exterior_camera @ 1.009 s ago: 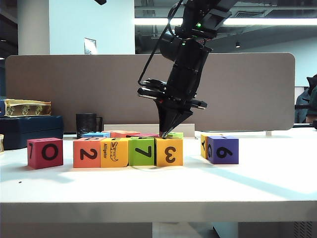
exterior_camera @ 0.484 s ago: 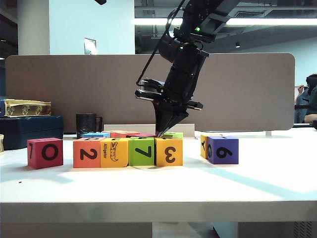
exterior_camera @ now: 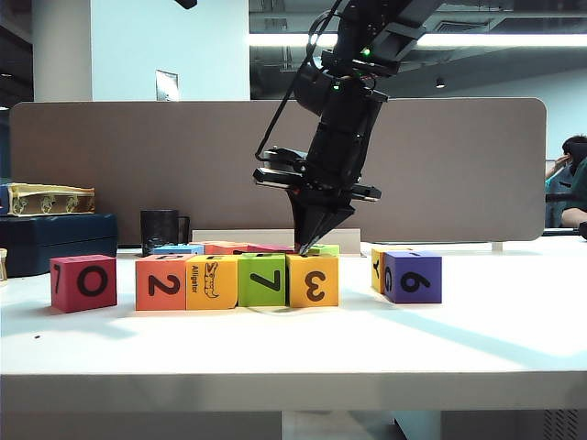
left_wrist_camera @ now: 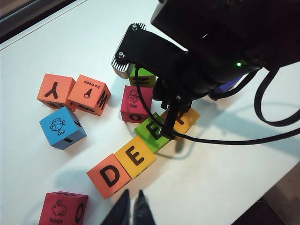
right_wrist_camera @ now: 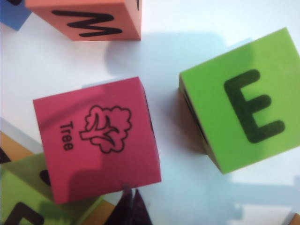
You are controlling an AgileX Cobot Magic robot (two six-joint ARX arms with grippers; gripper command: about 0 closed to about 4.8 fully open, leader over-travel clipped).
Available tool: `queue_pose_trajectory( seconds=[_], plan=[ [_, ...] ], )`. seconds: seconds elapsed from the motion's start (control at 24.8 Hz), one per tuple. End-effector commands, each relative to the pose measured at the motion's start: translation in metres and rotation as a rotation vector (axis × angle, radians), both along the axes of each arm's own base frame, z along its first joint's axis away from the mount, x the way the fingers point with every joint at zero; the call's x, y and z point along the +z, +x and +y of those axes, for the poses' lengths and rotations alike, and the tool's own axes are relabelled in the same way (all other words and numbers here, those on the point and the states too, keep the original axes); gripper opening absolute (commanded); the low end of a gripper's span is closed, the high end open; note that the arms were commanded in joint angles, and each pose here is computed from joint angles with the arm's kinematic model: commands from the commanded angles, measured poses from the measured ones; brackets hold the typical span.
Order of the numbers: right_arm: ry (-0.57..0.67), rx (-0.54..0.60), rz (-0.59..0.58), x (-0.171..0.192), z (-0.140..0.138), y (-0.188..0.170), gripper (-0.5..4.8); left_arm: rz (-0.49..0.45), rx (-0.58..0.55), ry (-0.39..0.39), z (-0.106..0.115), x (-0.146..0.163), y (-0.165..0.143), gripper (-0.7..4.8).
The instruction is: Select the appropriate blocks from the scattered letter blocks on the table and arrange them in a row to spell out "DEEP".
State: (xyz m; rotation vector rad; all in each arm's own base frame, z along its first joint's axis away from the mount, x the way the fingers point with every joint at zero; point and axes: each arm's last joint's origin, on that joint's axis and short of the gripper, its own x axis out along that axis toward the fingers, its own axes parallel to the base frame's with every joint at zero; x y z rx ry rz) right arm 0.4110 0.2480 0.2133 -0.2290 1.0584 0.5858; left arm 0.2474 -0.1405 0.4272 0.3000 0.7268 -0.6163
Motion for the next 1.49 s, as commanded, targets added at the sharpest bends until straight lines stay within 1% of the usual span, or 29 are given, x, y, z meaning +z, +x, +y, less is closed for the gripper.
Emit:
queue_pose_trajectory(
  seconds=[0.04, 0.16, 0.44, 0.85, 1.21, 1.37, 1.49],
  plan=[
    [0.000, -0.002, -0.009, 0.003, 0.001, 0.000, -0.02, -0.014, -0.004, -0.005, 0.001, 0.003, -0.001, 0.12],
    [0.001, -0.001, -0.011, 0.003, 0.001, 0.000, -0.02, -0.015, -0.004, -0.005, 0.001, 0.003, -0.001, 0.12],
    [0.019, -0.005, -0.046, 0.018, -0.002, -0.002, -0.02, -0.015, -0.004, -0.006, 0.000, 0.003, -0.001, 0.12],
    [0.005, -0.006, -0.024, 0.015, -0.003, -0.003, -0.02, -0.006, -0.004, -0.001, 0.001, 0.002, -0.002, 0.12],
    [-0.003, -0.002, -0.003, 0.000, 0.001, 0.000, -0.02, 0.006, -0.005, 0.006, 0.001, 0.001, -0.003, 0.12],
    [0.038, 0.007, -0.045, 0.001, 0.004, 0.004, -0.02, 0.006, -0.005, 0.006, 0.001, 0.001, -0.003, 0.12],
    [0.162, 0.066, -0.091, 0.000, 0.014, 0.012, -0.02, 0.006, -0.005, 0.006, 0.001, 0.001, -0.003, 0.12]
  ],
)
